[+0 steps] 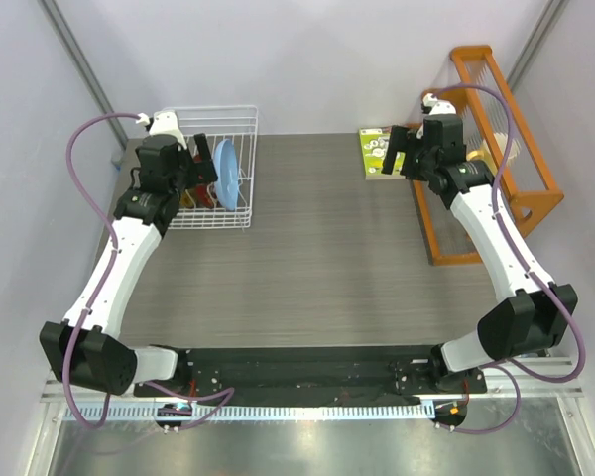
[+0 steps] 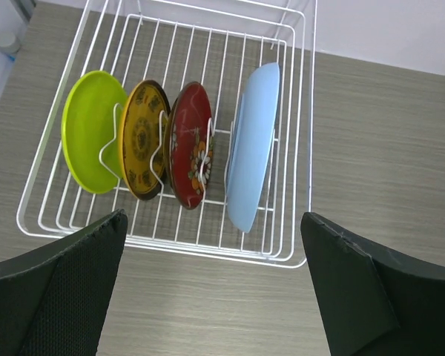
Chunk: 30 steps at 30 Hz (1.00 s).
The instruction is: Unload the plates from the dish rack
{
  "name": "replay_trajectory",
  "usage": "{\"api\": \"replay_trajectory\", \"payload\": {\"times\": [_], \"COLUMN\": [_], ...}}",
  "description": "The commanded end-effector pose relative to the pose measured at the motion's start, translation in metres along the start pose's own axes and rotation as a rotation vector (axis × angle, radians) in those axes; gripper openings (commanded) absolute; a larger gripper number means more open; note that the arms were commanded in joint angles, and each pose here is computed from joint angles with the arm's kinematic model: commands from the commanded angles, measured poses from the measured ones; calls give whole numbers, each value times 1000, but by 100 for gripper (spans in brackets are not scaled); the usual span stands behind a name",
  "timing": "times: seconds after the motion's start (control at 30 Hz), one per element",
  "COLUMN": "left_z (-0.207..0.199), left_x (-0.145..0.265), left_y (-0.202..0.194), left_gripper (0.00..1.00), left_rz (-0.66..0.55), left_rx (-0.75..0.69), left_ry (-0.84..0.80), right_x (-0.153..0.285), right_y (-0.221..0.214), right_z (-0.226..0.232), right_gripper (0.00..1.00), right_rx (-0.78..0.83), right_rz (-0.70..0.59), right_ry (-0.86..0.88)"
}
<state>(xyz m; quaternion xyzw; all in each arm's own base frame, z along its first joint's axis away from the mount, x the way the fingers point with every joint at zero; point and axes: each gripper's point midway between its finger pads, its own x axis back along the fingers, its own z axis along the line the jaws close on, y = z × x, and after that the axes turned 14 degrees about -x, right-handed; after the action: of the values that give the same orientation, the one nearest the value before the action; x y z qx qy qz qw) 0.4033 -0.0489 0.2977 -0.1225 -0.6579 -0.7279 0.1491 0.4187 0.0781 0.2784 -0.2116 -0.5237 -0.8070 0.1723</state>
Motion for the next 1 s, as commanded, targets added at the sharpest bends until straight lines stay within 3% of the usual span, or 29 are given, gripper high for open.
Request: {"api": "replay_trajectory", "payload": {"times": [0.0,0.1,0.17,0.27,0.43,0.73,0.83,0.87,0.93,0.97], "left_z": [-3,-22,-16,-22,-17,-30,-31,-30,-31,-30], "left_x": [0,-1,-8,-23,-52,-103,-111,-113,-116,-117], "left_y": [25,29,27,26,24,-13,-22,-26,-30,-32], "left_gripper": [100,99,99,99,99,96,83,71,59,45], "left_rz": [-42,-61,-44,-41,-35,25,42,51,61,64], "left_rx": [32,2,59,19,-43,-95,-108,-114,-122,-130], "left_ry": [-27,-137,-90,-118,-22,44,64,75,79,87], "right_x": [19,4,-6,-14,-17,-24,-27,-28,-28,-27], "right_y": [15,1,-7,-13,-15,-28,-36,-39,-42,-45], "right_z": [4,-7,-11,-7,-10,-24,-28,-29,-31,-33], "right_gripper": [100,100,100,100,100,100,100,100,100,99], "right_rx": [19,-7,-4,2,-6,7,4,3,4,4], "right_rz": [-94,-77,-47,-16,-15,7,26,33,38,42], "right_ry": [31,-14,-38,-17,-34,-87,-97,-100,-103,-107]}}
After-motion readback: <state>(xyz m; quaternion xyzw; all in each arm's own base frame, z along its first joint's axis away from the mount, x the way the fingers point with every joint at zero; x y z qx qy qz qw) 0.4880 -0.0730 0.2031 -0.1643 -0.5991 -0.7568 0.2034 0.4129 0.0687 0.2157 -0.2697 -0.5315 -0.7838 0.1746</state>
